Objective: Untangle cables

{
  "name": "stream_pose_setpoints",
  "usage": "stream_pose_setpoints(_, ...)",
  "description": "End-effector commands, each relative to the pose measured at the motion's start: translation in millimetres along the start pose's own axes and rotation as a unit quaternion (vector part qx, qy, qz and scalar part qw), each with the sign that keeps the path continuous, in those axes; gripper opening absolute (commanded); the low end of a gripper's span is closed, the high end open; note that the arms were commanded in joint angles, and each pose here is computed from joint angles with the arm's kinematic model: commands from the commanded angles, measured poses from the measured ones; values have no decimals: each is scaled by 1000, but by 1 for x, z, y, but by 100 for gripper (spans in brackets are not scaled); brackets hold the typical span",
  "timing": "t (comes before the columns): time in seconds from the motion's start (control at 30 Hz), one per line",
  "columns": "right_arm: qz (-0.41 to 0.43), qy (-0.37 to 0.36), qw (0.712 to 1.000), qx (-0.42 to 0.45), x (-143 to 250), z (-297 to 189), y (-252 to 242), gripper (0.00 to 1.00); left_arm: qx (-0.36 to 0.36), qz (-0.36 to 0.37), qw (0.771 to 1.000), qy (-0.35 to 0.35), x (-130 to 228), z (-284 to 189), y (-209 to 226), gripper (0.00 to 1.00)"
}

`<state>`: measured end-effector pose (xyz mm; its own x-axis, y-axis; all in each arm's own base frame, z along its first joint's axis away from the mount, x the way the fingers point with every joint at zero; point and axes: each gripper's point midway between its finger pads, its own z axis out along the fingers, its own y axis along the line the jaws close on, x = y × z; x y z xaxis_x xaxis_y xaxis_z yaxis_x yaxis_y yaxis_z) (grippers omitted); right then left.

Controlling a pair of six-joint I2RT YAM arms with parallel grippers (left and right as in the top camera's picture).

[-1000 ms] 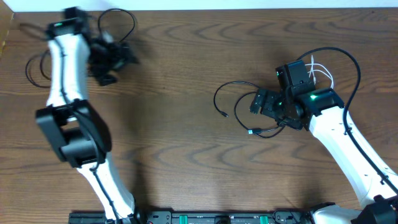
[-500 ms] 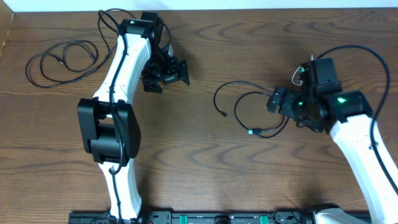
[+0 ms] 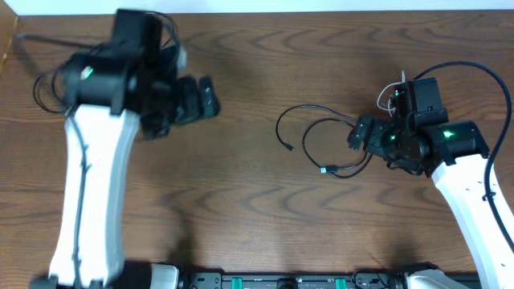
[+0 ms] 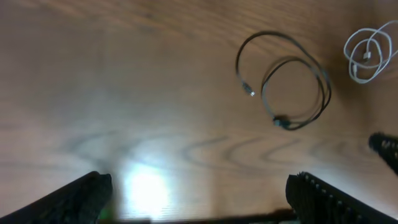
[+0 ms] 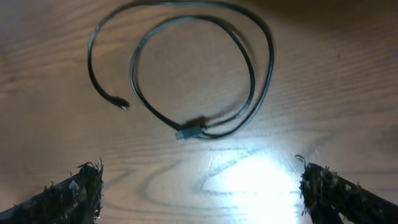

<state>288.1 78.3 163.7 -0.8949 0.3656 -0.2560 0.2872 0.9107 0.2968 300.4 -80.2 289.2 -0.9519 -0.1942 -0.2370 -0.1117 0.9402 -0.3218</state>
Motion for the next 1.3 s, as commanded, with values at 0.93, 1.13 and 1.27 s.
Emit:
stream_pose_setpoints(0.93, 15, 66, 990, 122, 9, 55, -34, 63, -99, -25, 991, 92, 75, 31, 58, 96)
stream_pose_setpoints(1.13, 15, 70, 990, 125, 2, 80, -33, 53, -99, -25, 991, 92, 75, 31, 58, 96)
stream_pose_setpoints(1.27, 15, 71, 989, 132, -2, 95, -35, 57, -99, -25, 991, 92, 75, 31, 58, 96)
